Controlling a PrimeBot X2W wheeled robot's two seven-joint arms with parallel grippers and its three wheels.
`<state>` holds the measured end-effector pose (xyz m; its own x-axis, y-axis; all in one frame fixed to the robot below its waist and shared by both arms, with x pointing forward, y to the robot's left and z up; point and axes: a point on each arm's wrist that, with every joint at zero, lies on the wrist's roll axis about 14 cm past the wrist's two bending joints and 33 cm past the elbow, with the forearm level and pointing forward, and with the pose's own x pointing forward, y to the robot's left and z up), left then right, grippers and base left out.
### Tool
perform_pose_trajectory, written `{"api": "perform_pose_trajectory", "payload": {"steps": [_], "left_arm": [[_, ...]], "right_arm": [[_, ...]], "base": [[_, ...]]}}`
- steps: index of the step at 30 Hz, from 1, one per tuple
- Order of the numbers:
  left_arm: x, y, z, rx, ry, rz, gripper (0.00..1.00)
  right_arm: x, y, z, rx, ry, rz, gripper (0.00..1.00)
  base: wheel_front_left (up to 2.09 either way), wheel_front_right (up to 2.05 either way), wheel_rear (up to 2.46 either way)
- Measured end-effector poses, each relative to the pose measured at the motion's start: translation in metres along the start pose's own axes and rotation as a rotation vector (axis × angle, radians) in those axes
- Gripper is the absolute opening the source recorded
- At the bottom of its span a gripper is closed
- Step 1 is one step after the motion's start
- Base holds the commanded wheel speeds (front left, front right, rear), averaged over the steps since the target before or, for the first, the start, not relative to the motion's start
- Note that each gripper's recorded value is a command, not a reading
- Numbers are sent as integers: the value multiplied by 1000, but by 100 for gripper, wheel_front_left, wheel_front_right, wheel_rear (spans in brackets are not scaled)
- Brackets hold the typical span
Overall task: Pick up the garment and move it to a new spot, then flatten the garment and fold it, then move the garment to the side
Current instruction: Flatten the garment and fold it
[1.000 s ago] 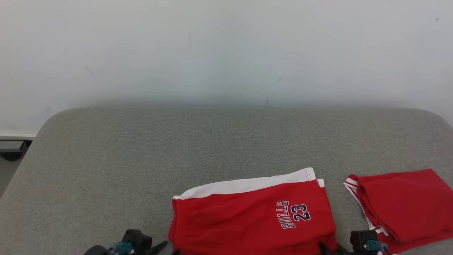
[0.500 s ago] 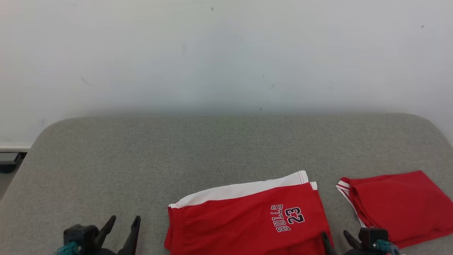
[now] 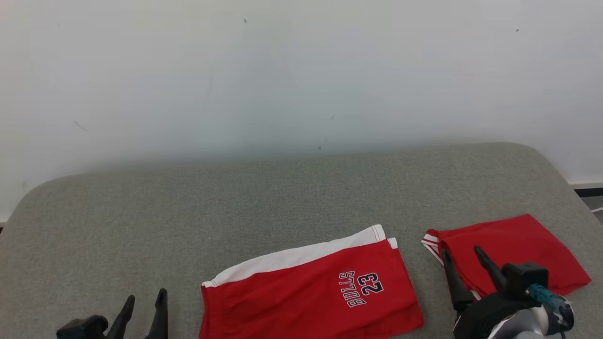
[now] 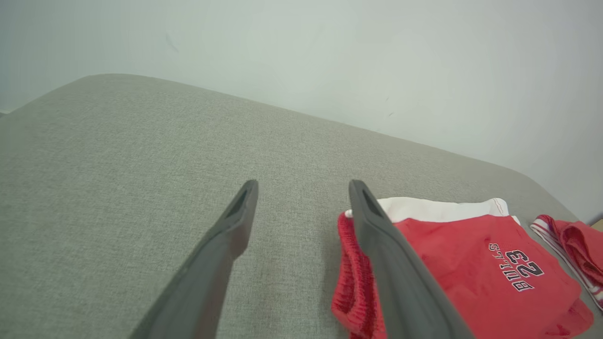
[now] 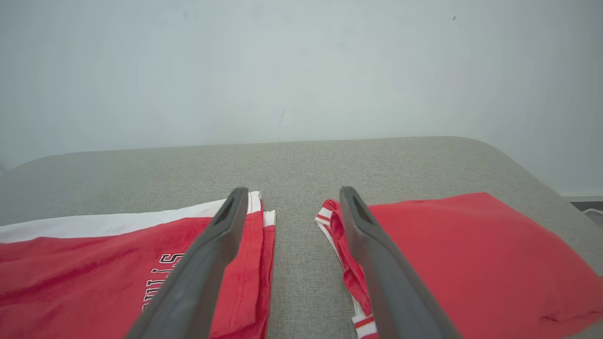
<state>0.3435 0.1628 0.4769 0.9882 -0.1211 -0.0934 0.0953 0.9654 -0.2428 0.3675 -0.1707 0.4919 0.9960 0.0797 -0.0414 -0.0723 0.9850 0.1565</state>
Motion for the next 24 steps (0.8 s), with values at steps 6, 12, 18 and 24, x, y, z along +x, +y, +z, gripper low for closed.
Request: {"api": "perform_pose_trajectory", "payload": {"steps": [6, 12, 18, 24], "left_arm": [[3, 1, -1, 28, -6, 11, 100], [0, 13, 2, 63, -19, 42, 100], [-3, 11, 3, 84, -23, 37, 100], [-3, 12, 9, 92, -28, 41, 100]], "right_arm": [[8, 4, 14, 46, -37, 32, 100], [12, 10, 21, 45, -55, 52, 100], [13, 12, 28, 55, -80, 49, 100], [14, 14, 37, 61, -107, 46, 100]], "base": [[0, 0, 0], [0, 0, 0], [0, 0, 0], [0, 0, 0]]}}
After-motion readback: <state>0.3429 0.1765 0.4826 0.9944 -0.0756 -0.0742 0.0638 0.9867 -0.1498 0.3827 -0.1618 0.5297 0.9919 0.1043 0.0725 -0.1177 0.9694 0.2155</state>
